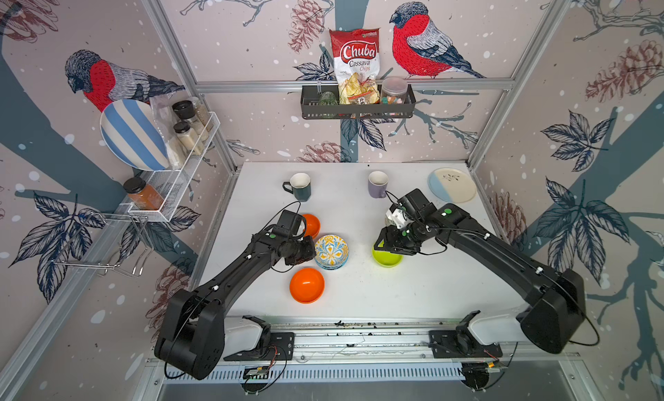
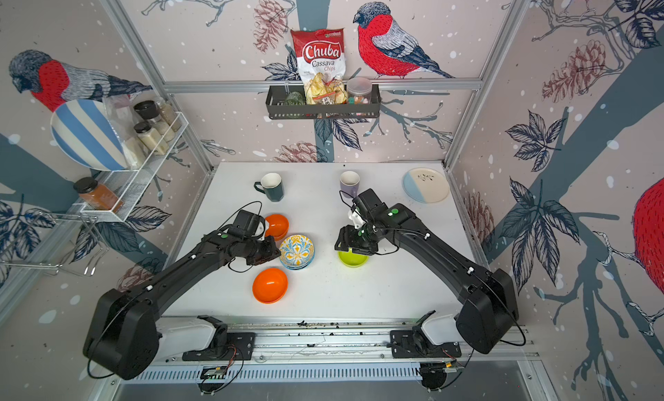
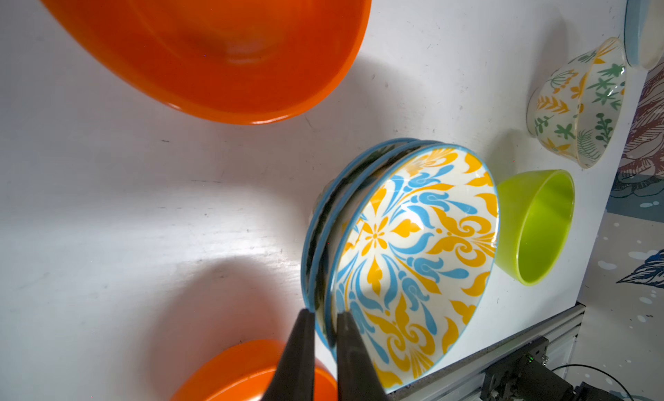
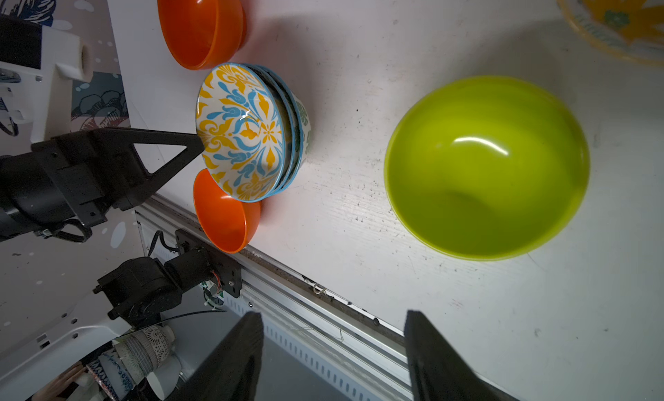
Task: Stack the bowls
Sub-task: Place the bowl on the bowl.
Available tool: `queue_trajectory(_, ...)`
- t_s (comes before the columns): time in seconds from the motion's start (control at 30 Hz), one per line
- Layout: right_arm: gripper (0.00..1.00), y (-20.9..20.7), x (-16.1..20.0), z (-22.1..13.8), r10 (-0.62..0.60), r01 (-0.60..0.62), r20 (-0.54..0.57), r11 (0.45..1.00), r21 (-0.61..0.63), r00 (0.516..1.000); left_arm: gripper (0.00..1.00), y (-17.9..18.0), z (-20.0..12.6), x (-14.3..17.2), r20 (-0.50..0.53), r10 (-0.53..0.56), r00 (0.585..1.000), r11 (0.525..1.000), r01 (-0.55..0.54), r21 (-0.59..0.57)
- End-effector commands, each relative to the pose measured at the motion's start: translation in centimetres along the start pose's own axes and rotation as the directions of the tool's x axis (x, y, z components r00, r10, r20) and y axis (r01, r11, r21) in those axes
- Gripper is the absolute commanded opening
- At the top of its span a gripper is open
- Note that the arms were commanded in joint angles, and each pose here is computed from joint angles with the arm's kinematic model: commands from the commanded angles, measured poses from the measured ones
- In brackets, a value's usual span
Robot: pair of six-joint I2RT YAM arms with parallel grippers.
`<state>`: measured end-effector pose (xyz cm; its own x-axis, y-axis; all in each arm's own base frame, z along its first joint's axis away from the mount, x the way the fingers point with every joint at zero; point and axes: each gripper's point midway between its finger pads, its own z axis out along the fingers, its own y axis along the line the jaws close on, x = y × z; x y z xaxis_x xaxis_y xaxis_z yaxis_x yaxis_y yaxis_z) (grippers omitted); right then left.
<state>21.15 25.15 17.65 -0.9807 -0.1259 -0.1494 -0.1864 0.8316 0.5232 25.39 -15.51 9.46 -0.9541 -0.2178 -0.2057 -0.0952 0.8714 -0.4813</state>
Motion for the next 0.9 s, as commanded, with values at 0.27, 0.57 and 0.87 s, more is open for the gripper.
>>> queue_trajectory(0.27,0.65,0.2,-0.2,0.3,0.004,-0.004,0.003,1.0,-0.01,1.0,0.15,0.4,0.0,0.4,-0.008,-0.016,1.0,1.0,0.016,-0.009)
queue_trajectory(0.57,0.65,0.1,-0.2,0.3,0.005,-0.005,0.005,1.0,-0.004,1.0,0.16,0.1,-0.4,0.1,-0.002,-0.01,1.0,1.0,0.01,-0.004)
queue_trajectory(0.87,0.65,-0.9,-1.5,-1.0,0.013,-0.014,0.05,0.999,0.03,0.999,0.26,-0.4,-1.9,-0.5,0.036,-0.001,0.999,1.0,0.001,0.002)
